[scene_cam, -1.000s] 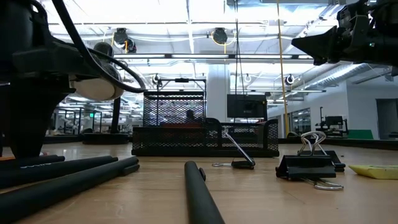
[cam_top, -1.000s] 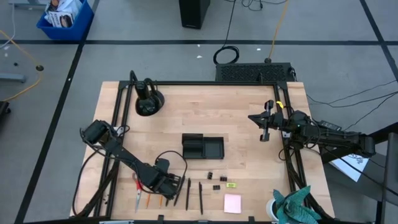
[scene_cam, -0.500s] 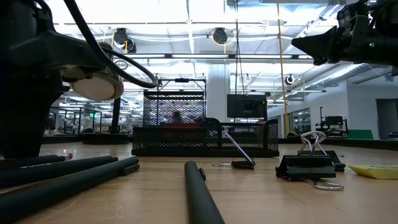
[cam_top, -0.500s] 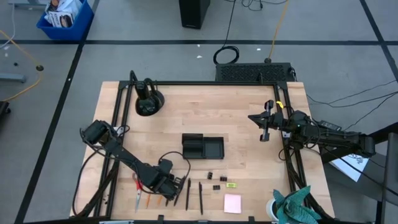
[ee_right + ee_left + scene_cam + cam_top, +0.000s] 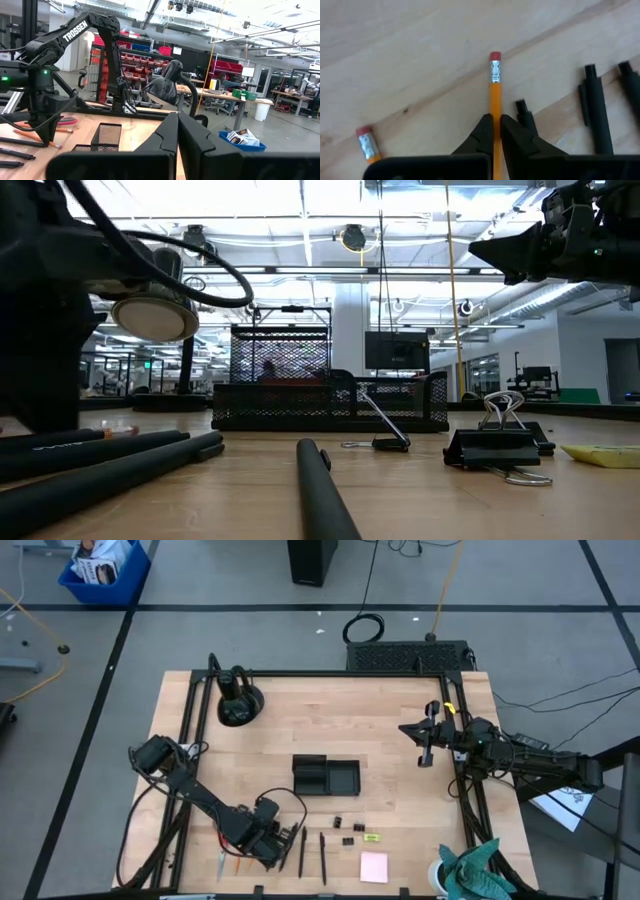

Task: Pick and place office supplies into organizer
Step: Put the orange pencil into the black desk organizer

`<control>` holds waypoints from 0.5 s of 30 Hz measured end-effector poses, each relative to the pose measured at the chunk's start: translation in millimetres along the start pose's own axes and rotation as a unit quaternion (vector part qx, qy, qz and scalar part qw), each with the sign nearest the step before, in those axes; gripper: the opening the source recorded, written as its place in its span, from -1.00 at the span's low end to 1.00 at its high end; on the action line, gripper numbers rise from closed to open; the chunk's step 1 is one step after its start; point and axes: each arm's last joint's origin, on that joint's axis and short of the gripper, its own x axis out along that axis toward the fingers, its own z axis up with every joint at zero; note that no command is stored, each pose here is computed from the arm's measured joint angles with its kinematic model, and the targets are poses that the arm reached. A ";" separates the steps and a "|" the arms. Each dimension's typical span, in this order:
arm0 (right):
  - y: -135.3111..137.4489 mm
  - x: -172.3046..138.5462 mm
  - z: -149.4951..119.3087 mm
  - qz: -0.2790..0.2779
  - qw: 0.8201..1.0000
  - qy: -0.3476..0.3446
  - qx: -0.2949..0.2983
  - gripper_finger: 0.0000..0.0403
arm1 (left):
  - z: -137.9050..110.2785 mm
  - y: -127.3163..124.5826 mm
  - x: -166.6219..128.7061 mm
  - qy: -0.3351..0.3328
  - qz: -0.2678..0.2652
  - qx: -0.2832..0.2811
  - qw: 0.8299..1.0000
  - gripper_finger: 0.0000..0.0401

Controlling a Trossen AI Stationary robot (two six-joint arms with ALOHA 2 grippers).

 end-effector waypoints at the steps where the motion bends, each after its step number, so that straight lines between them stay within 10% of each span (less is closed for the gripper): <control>1: 0.0 0.0 -0.1 0.000 1.000 0.000 0.000 -0.98 | 0.2 0.5 -1.4 -0.012 -0.002 0.001 1.000 -0.94; 15: 0.3 0.0 -2.1 0.002 1.000 0.011 0.003 -0.98 | 8.7 9.1 -33.5 -0.129 -0.042 0.014 0.991 -0.96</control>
